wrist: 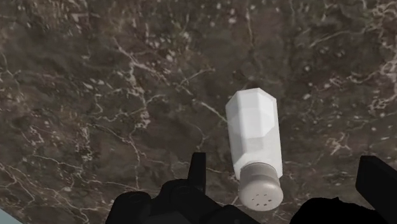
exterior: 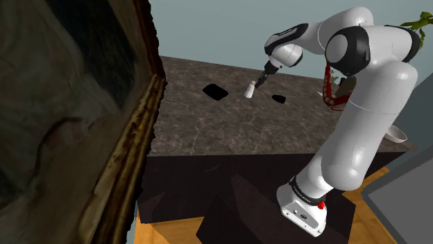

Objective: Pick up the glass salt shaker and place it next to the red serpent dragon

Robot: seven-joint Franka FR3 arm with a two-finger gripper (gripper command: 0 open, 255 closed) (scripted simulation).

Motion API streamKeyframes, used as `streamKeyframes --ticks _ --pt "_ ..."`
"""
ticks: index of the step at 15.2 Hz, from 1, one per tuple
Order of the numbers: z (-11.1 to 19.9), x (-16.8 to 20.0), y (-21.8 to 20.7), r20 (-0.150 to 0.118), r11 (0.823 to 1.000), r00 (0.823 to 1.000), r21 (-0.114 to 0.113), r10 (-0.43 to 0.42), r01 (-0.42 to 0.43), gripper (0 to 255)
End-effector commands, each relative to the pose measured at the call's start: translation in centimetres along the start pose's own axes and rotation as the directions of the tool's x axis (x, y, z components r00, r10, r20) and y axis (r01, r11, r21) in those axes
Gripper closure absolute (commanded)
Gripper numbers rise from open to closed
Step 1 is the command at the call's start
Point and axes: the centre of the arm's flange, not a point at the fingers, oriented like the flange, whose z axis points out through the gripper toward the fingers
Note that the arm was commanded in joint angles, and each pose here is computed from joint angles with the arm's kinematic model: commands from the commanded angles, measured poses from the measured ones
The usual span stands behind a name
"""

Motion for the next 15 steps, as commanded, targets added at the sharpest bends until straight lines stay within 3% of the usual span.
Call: streamKeyframes --ticks 1,7,15 --pt "1.5 0.0 0.6 -0.005 1.0 1.0 0.003 -0.006 0.006 0" --pt "4.5 0.0 0.6 -0.005 1.0 1.0 0.003 -0.006 0.006 0" --pt "4.5 0.0 0.6 -0.005 1.0 1.0 0.003 -0.006 0.006 0"
